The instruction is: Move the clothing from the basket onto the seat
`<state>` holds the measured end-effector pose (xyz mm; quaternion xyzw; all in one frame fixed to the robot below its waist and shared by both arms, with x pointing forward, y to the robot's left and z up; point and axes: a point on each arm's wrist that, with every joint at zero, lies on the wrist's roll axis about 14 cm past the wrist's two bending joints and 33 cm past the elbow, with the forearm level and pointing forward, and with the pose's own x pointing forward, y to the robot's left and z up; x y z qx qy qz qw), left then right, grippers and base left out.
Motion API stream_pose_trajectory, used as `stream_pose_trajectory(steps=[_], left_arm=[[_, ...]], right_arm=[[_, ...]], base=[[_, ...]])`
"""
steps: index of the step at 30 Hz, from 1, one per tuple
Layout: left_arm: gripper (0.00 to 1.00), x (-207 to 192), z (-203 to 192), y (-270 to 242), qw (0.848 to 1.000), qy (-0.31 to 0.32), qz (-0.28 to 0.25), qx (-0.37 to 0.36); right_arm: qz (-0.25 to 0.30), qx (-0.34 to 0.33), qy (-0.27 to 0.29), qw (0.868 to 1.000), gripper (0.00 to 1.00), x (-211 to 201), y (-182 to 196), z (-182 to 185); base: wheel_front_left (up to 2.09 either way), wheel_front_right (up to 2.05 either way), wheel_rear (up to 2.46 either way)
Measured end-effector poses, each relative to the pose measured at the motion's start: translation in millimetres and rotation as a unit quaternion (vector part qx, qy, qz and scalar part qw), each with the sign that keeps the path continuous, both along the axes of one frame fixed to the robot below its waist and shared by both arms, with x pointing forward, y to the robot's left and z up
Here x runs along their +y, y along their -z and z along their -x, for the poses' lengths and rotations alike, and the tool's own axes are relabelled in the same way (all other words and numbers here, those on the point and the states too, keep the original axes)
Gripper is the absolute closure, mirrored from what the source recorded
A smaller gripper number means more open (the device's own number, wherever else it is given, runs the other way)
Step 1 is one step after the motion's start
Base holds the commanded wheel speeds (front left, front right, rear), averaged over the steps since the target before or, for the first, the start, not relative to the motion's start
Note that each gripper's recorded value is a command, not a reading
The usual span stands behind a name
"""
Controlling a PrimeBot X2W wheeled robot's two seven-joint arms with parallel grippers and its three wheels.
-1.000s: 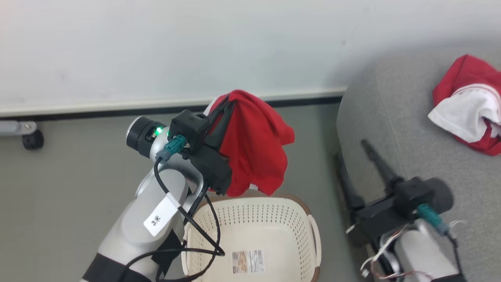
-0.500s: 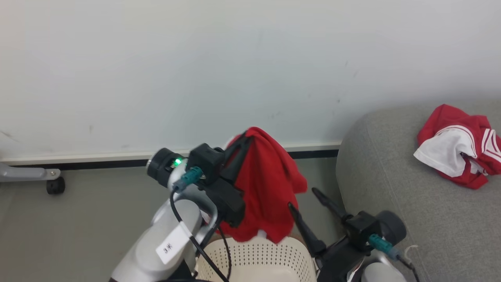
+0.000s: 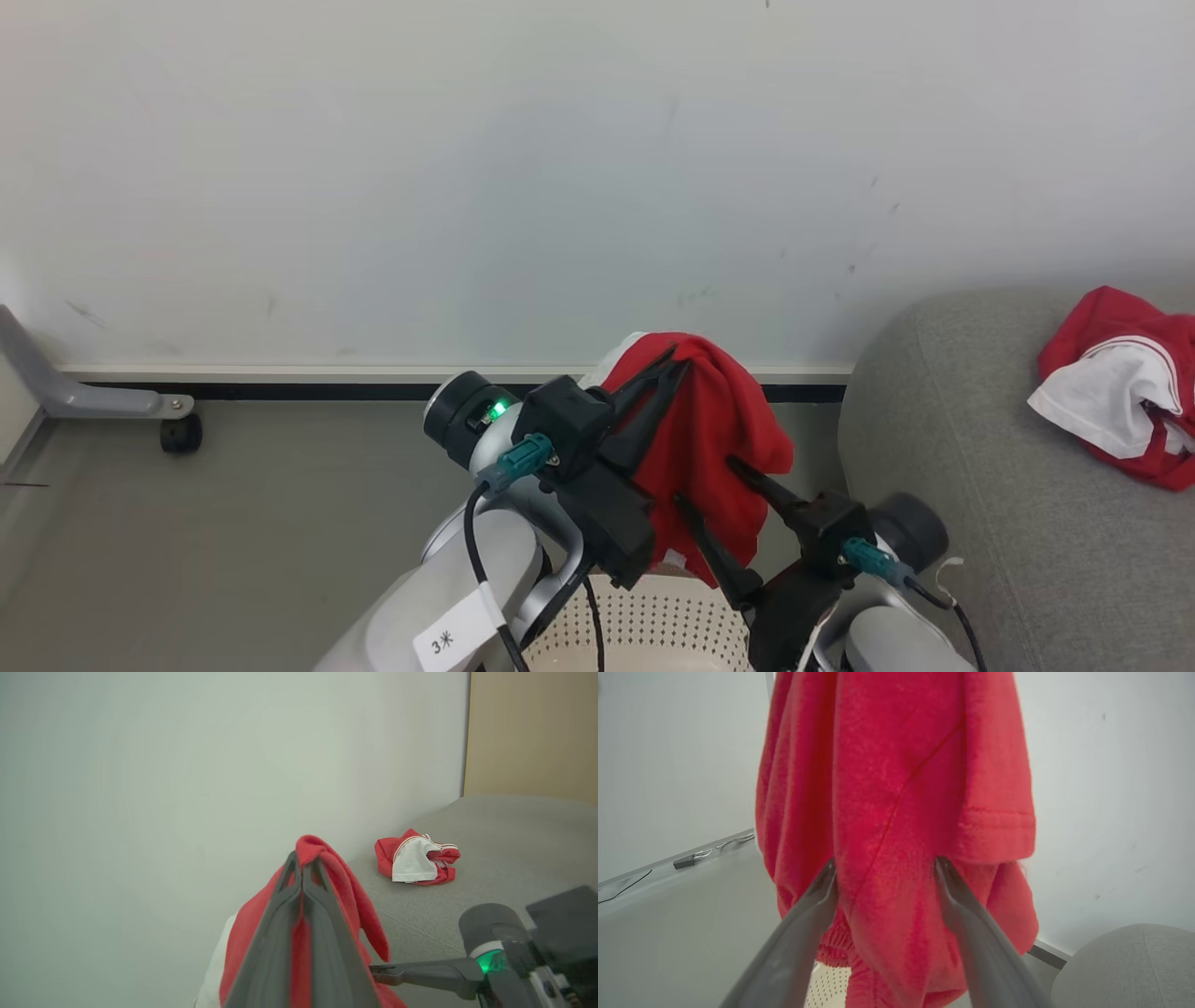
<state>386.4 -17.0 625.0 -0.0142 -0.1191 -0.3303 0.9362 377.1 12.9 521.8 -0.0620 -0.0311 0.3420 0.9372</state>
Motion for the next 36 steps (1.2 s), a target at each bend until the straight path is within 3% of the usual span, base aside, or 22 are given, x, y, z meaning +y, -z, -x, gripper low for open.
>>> stream_pose_trajectory(steps=[3, 4, 5, 6, 8, 15, 16, 17, 18, 19, 20, 36], left_arm=[[1.0, -2, 5, -4, 1.0, 0.005, 0.002, -0.004], [1.0, -3, 6, -5, 1.0, 0.005, 0.002, -0.005], [1.0, -3, 6, -5, 1.0, 0.006, 0.001, -0.004], [1.0, -3, 6, -5, 1.0, 0.005, 0.001, -0.003], [1.0, -4, 7, -6, 1.0, 0.005, 0.001, -0.004], [1.0, 1, 2, 2, 1.0, -0.011, 0.016, 0.023], [0.72, 3, 0, 7, 0.999, -0.013, 0.018, 0.033], [0.69, 5, -2, 10, 0.999, -0.018, 0.019, 0.039], [0.6, 6, -2, 13, 0.999, -0.02, 0.018, 0.043], [0.36, 8, -3, 17, 0.998, -0.022, 0.018, 0.048], [0.0, 9, -4, 21, 0.998, -0.026, 0.02, 0.054], [0.0, -28, 6, 60, 0.994, 0.018, 0.029, 0.109]], right_arm=[[0.011, -0.009, -0.005, 1.0, 0.0, 4, -6, -8], [0.014, -0.012, -0.006, 1.0, 0.07, 5, -9, -11], [0.016, -0.014, -0.008, 1.0, 0.07, 6, -10, -13], [0.02, -0.015, -0.009, 1.0, 0.5, 7, -11, -15], [0.026, -0.014, -0.009, 1.0, 0.98, 7, -11, -18], [0.026, -0.006, -0.003, 1.0, 1.0, 4, -8, -23], [0.024, -0.001, 0.003, 1.0, 1.0, 0, -7, -24], [0.023, -0.001, 0.005, 1.0, 1.0, -2, -7, -25], [0.022, -0.002, 0.008, 1.0, 1.0, -4, -8, -26], [0.018, -0.003, 0.013, 1.0, 1.0, -6, -10, -28], [0.013, -0.004, 0.018, 1.0, 1.0, -9, -13, -29], [0.011, -0.056, 0.15, 0.987, 1.0, -135, -46, -44]], base=[[0.0, 0.0, 0.0], [0.0, 0.0, 0.0], [0.0, 0.0, 0.0], [0.0, 0.0, 0.0], [0.0, 0.0, 0.0], [0.0, 0.0, 0.0], [0.0, 0.0, 0.0], [0.0, 0.0, 0.0], [0.0, 0.0, 0.0], [0.0, 0.0, 0.0], [0.0, 0.0, 0.0], [0.0, 0.0, 0.0]])
